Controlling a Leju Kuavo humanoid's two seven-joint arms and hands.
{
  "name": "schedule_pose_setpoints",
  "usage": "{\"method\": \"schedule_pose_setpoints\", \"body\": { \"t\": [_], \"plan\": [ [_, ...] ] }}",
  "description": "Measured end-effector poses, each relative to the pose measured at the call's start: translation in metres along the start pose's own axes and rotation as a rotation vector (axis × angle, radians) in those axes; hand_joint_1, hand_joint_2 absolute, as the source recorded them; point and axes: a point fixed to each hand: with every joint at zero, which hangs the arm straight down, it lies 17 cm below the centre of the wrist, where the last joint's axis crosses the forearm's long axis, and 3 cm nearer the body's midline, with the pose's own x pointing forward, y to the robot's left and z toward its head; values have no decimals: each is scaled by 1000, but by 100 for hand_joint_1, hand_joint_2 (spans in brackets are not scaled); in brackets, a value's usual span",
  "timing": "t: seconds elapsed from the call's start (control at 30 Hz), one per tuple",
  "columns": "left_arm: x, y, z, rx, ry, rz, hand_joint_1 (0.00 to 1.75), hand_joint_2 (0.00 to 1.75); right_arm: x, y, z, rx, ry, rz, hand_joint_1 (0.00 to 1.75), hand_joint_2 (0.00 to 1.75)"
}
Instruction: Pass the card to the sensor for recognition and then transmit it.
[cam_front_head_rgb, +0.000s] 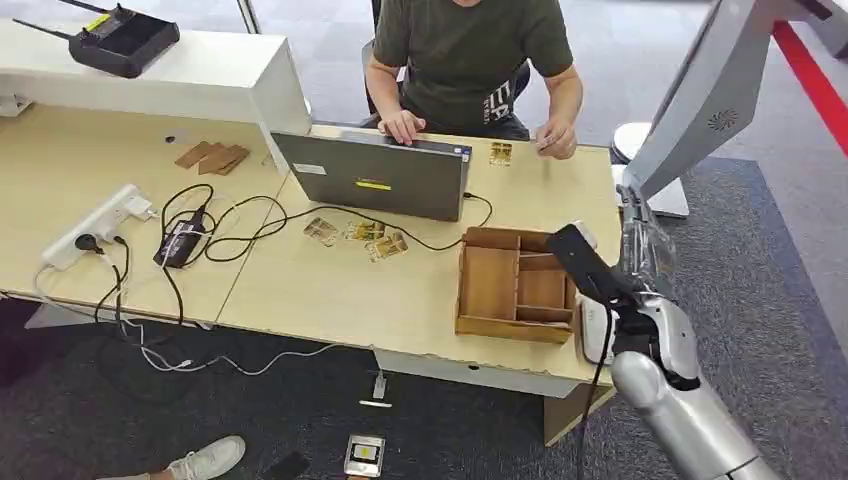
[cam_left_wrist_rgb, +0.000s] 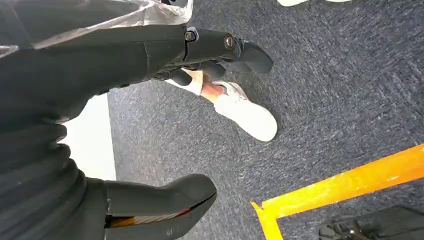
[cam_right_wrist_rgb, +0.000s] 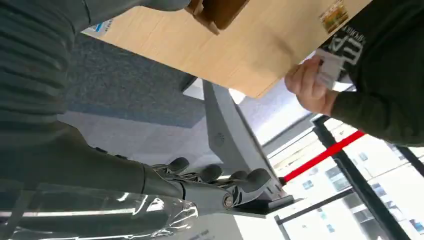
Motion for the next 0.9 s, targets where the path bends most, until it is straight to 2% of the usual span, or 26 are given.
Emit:
{"method": "schedule_pose_setpoints", "body": {
  "t": [0.33,0.47,0.9],
  "plan": [
    [-17,4,-3,14,2,37,0,175,59,5,69,14,-181,202,0,175],
    [-20,6,-3,20,5,51,0,175,59,20,87,36,-192,259,0,175],
    [-26,8,-4,26,23,78,0,175,49,91,110,248,-166,222,0,175]
  ]
}}
